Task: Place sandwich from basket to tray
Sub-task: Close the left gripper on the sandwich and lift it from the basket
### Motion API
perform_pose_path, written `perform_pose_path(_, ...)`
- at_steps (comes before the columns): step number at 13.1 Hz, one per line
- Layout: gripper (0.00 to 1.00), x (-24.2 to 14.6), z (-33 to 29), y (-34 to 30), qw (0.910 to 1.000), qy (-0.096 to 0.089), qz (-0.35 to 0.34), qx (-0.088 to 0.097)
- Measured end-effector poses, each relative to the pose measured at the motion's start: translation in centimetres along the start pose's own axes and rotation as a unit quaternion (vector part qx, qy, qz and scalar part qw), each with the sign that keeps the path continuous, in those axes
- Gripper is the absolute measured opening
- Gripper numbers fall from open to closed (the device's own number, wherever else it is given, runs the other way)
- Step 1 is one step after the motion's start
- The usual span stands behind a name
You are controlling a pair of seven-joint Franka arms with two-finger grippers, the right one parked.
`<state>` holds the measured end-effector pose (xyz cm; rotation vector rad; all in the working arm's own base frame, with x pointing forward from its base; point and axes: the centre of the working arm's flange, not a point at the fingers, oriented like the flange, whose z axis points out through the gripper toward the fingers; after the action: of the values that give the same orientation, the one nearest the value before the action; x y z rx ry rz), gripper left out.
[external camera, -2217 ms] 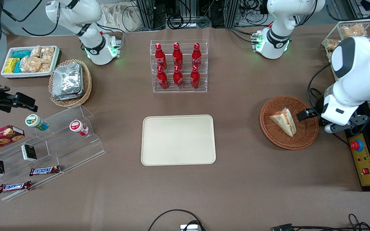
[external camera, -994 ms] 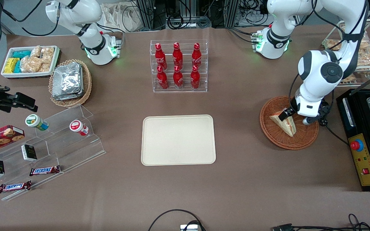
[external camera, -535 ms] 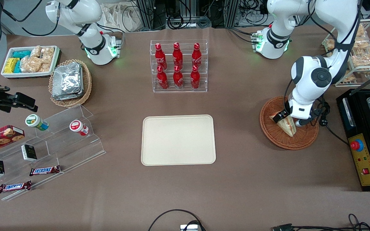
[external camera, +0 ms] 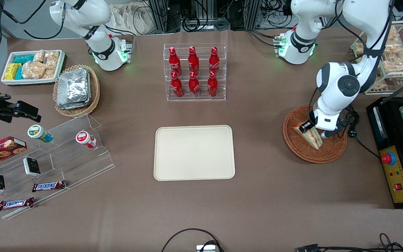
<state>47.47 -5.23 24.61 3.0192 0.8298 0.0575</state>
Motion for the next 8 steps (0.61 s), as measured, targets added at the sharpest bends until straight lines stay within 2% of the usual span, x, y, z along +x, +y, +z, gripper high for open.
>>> perform_pose_path(2, 0.35, 0.0, 0.0, 0.0, 1.0, 0.001, 0.003, 0.0)
perform_pose_path(5, 0.32, 0.1, -0.7, 0.1, 0.9998, 0.002, 0.02, 0.001)
perform_pose_path(8, 0.19, 0.1, -3.8, 0.6, 0.9984, 0.017, 0.054, -0.001)
